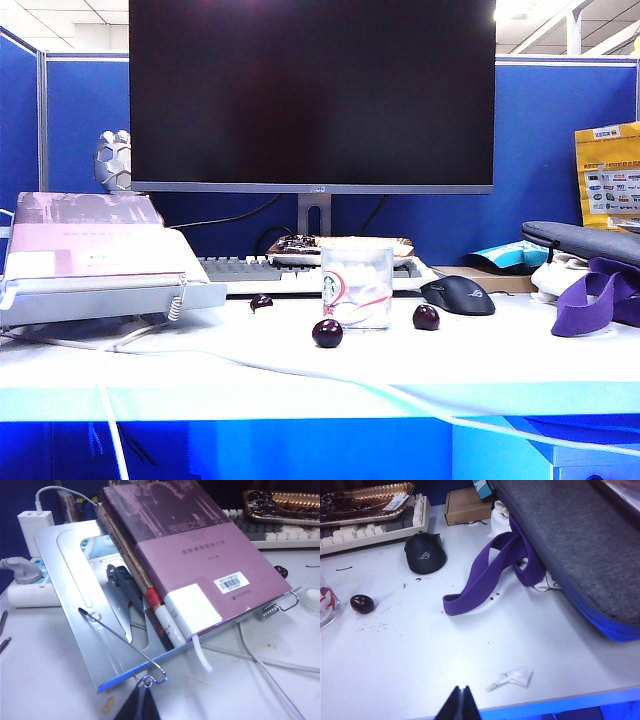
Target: Pick up the cherry on the right side of the glass and put it inside the glass.
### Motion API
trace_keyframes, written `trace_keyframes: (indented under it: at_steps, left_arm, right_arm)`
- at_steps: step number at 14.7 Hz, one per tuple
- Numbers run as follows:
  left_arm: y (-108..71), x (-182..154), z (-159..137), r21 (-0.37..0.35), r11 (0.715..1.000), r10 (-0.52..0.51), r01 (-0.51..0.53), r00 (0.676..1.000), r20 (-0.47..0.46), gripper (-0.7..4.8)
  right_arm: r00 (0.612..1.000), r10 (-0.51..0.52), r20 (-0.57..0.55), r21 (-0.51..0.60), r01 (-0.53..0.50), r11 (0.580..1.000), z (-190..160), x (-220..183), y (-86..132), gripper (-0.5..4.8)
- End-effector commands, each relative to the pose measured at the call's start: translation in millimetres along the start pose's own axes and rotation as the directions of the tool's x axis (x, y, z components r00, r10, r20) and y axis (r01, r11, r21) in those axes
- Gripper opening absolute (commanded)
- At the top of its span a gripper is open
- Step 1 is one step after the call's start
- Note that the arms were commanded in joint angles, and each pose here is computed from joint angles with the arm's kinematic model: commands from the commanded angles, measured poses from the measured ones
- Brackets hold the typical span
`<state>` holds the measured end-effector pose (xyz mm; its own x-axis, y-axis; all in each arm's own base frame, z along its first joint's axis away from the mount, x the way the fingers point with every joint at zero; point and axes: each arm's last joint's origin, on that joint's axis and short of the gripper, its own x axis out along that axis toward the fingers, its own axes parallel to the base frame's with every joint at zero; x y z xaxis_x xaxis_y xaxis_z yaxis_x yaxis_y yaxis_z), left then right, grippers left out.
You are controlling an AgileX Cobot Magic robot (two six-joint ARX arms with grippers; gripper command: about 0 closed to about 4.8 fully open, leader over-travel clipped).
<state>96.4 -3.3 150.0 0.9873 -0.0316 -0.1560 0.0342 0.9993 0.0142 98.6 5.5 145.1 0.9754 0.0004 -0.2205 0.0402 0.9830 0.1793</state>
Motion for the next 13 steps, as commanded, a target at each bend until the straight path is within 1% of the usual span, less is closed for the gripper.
trace_keyframes:
  at_steps: [1,9,10,11,12,13]
  left_arm:
    - [-0.1,-0.1,-1.1,0.004,1.000,-0.003,0.003,1.000,-0.009,-0.05]
    - [-0.1,-0.1,-1.1,0.004,1.000,-0.003,0.003,1.000,-0.009,-0.05]
    - [-0.1,-0.1,-1.1,0.004,1.000,-0.003,0.003,1.000,-0.009,-0.05]
    - [-0.1,-0.1,-1.1,0.004,1.000,-0.003,0.003,1.000,-0.009,-0.05]
    - [-0.1,-0.1,-1.1,0.004,1.000,-0.003,0.003,1.000,-0.009,-0.05]
    - [-0.1,-0.1,-1.1,0.004,1.000,-0.003,0.003,1.000,-0.009,-0.05]
  right_arm:
    - [1.000,-0.001,-0.003,0.004,0.001,1.000,-0.8,0.2,-0.2,-0.04]
    - [1.000,0.009,0.000,0.014,-0.009,1.000,-0.4,0.2,0.2,-0.04]
    - [0.997,0.072,0.018,0.052,-0.073,0.996,4.1,-0.8,2.7,-0.04]
    - [0.990,0.131,0.046,0.140,-0.136,0.981,14.2,-4.2,6.1,-0.04]
    - [0.979,0.179,0.094,0.185,-0.194,0.963,27.3,-8.8,9.6,-0.04]
    - [0.957,0.223,0.185,0.168,-0.255,0.952,49.4,-17.6,14.2,-0.04]
